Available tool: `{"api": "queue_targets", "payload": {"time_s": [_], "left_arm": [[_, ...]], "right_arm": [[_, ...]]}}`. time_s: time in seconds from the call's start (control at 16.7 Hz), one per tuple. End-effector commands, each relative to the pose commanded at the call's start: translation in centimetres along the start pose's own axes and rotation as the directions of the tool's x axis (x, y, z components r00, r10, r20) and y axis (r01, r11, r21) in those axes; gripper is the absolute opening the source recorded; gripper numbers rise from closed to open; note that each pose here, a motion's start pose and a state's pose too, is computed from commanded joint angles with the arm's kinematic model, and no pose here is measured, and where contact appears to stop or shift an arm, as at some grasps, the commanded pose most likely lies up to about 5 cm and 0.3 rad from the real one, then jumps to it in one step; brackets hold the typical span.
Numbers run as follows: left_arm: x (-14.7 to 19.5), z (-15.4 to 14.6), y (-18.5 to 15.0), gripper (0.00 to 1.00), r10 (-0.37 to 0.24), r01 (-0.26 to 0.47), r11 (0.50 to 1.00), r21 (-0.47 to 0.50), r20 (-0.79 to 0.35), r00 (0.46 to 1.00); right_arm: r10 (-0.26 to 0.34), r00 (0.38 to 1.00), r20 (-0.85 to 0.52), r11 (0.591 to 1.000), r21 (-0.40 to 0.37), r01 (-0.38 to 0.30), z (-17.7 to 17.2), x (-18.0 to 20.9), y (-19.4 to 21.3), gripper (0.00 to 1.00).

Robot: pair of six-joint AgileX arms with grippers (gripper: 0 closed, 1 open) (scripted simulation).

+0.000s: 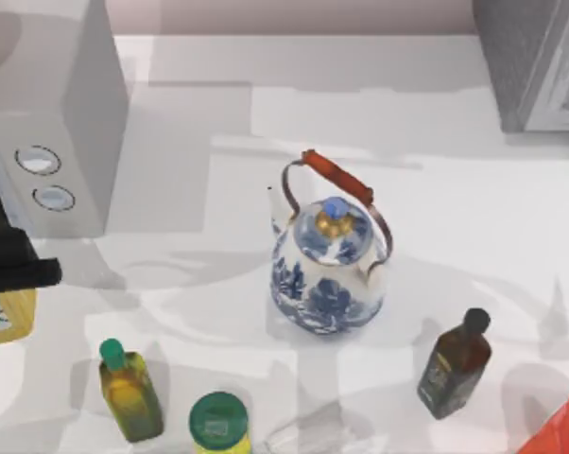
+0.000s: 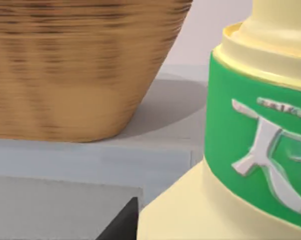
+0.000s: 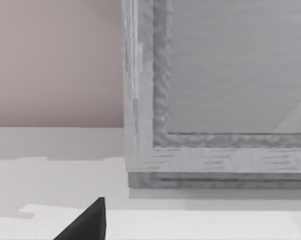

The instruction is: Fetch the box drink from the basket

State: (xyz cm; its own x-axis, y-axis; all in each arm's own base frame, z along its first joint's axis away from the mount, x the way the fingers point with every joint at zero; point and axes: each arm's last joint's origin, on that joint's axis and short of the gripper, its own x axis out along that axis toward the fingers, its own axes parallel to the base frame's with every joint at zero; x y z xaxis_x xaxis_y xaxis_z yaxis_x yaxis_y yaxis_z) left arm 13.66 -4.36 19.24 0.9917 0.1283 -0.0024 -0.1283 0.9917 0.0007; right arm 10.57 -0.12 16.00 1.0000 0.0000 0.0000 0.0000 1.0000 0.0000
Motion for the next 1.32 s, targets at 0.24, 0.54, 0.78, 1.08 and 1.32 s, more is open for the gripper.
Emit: {"api": "queue_targets", "payload": {"time_s": [0.24,0.54,0.78,1.08,1.32], "left_arm": [[0.9,0.9,-4.2,0.0,0.075,-0.075,0.997,-0.007,0.007,0.997],[0.4,0.4,-9.3,0.0,0.151,-0.151,0.989,-0.006,0.001,0.989],[-0.4,-0.4,-11.4,0.0,0.172,-0.172,0.985,0.0,-0.004,0.985],[-0.5,-0.5,-11.4,0.0,0.175,-0.175,0.985,0.007,-0.006,0.985],[0.4,-0.3,-10.9,0.0,0.207,-0.206,0.977,-0.053,0.01,0.978]], "right_arm": [[0.0,1.0,0.0,1.0,0.0,0.0,0.0,0.0,0.0,1.0],[0.0,1.0,0.0,1.0,0.0,0.0,0.0,0.0,0.0,1.0],[0.0,1.0,0.0,1.0,0.0,0.0,0.0,0.0,0.0,1.0],[0.0,1.0,0.0,1.0,0.0,0.0,0.0,0.0,0.0,1.0],[0.0,1.0,0.0,1.0,0.0,0.0,0.0,0.0,0.0,1.0]]}}
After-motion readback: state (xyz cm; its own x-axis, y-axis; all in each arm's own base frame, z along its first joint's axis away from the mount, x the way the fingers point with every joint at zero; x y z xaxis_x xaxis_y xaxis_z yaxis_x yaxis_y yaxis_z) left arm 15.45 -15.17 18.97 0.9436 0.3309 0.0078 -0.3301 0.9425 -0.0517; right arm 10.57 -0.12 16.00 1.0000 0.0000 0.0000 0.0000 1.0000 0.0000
